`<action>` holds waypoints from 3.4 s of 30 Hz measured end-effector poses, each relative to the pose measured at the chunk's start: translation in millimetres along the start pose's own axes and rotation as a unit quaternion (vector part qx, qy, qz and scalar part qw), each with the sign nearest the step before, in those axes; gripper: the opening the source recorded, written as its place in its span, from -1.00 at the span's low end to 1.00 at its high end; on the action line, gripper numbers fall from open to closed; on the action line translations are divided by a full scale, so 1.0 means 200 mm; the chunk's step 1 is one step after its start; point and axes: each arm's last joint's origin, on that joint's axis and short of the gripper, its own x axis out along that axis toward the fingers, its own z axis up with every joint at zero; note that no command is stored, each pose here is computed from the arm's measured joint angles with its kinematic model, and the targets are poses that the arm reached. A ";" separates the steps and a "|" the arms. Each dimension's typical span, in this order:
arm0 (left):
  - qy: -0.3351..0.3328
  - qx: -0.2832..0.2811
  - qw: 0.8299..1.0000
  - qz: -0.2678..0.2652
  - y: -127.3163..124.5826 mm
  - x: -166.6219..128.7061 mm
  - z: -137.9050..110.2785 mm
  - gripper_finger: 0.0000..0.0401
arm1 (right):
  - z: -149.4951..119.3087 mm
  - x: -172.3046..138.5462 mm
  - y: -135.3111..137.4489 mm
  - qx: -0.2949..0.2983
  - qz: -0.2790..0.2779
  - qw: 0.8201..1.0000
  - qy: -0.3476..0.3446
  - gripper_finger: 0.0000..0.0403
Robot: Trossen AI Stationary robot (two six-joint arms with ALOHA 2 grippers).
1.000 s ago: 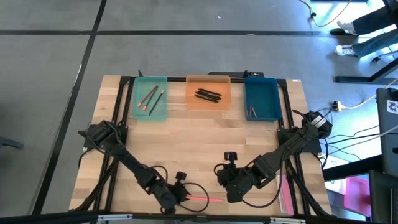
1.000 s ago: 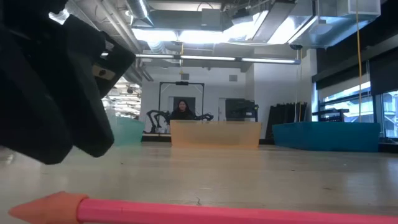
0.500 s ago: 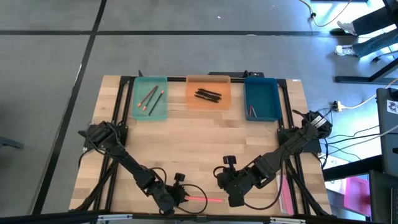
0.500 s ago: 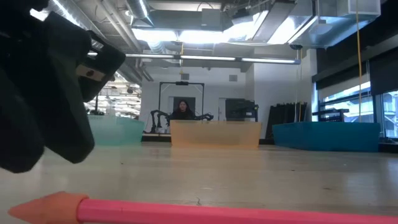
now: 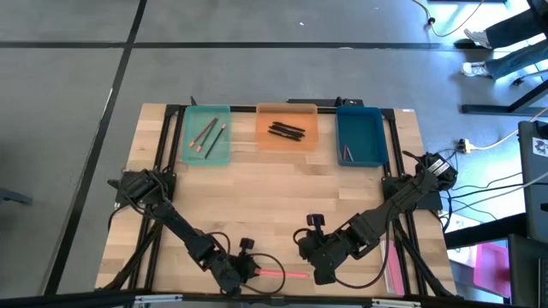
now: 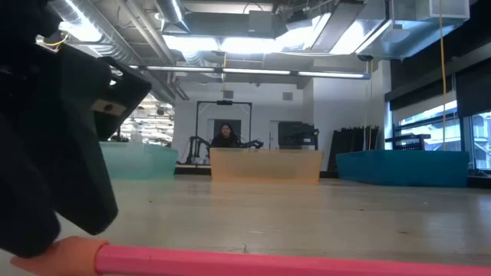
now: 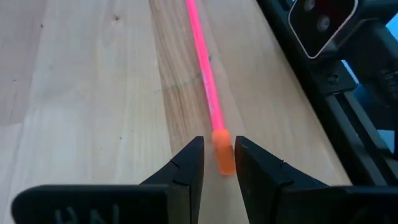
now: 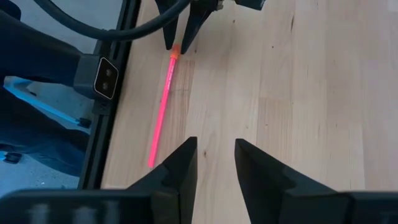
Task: Sort crayons/erasers/pens/pencils in bins
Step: Put the pink pencil into the light blue bin
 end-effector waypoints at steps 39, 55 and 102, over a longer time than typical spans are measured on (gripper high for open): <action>0.011 -0.014 1.000 0.023 0.01 0.05 -0.06 -0.98 | 0.00 0.00 0.00 -0.011 0.000 1.000 0.000 -0.44; 0.000 -0.014 0.998 0.063 0.05 -0.06 0.03 -1.00 | -0.01 0.00 0.00 -0.014 -0.003 1.000 0.007 -0.44; 0.174 -0.392 0.706 0.564 1.24 -1.10 0.11 -0.99 | -0.04 -0.06 0.06 -0.075 -0.225 0.966 -0.107 -0.44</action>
